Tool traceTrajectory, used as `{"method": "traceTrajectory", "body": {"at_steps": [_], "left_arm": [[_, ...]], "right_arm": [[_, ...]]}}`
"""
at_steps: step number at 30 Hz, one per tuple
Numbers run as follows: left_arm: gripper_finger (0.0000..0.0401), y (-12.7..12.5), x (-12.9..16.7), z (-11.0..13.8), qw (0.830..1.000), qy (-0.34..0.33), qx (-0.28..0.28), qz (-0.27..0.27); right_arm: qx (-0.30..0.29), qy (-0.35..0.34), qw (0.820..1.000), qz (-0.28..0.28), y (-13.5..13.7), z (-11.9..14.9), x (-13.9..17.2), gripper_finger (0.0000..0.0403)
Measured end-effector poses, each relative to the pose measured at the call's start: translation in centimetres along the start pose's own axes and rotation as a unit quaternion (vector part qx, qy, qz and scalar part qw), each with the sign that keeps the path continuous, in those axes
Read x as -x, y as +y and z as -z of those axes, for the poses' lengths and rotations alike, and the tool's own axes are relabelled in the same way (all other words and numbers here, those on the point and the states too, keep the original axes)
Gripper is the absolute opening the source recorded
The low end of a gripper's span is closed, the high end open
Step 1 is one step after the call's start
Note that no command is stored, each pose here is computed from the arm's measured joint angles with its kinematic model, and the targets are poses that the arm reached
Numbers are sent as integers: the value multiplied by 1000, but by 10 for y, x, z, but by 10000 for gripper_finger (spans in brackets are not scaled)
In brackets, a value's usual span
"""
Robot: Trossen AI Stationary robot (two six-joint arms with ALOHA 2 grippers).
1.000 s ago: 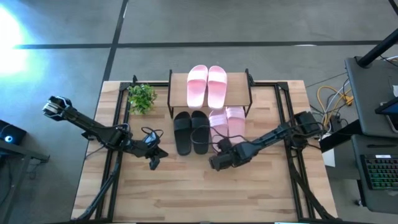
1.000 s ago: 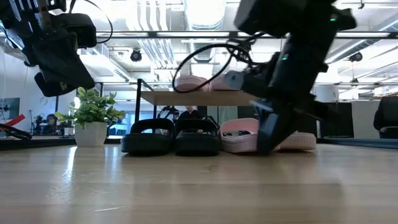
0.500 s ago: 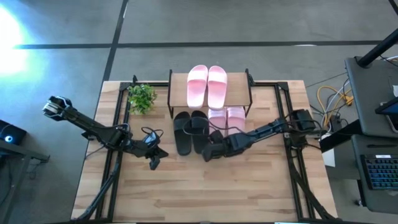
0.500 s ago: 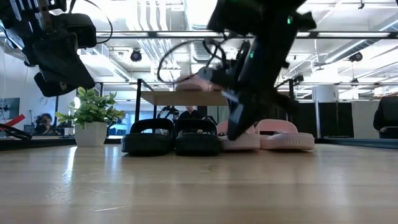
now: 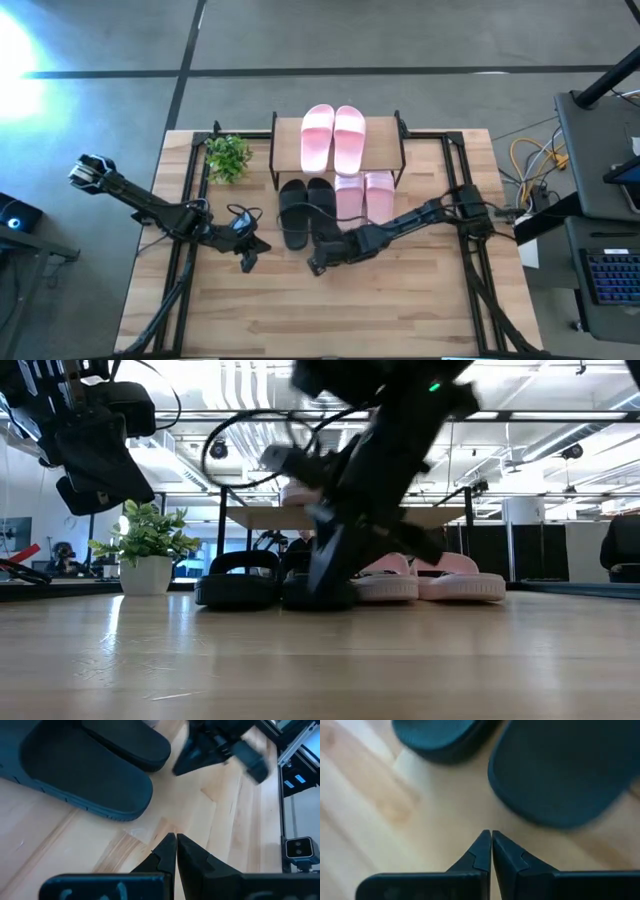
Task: Pick and place slides into the shelf
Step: Move the pair of slides from the middle of the table to under the shelf
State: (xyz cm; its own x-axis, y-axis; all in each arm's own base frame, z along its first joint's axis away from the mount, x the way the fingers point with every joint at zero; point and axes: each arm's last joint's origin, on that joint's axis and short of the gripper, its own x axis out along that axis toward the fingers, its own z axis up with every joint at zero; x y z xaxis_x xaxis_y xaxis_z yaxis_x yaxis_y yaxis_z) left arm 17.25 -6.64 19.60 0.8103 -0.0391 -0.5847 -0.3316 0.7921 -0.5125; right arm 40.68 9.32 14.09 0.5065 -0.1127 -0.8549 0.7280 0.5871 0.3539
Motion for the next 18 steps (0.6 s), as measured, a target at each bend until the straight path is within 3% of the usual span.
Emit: {"method": "traceTrajectory", "body": {"at_steps": [4,11,15,18], "left_arm": [[0,0,0,0,1000,0,0,0],[0,0,0,0,1000,0,3,0],[0,0,-1,0,1000,0,17,2],[0,-7,-5,-1,999,-1,24,43]], "right_arm": [[24,-19,999,31,4,-11,-15,9],[49,-76,989,118,6,-30,-3,9],[78,-53,992,86,11,-37,8,9],[107,-6,993,54,14,-35,10,9]]}}
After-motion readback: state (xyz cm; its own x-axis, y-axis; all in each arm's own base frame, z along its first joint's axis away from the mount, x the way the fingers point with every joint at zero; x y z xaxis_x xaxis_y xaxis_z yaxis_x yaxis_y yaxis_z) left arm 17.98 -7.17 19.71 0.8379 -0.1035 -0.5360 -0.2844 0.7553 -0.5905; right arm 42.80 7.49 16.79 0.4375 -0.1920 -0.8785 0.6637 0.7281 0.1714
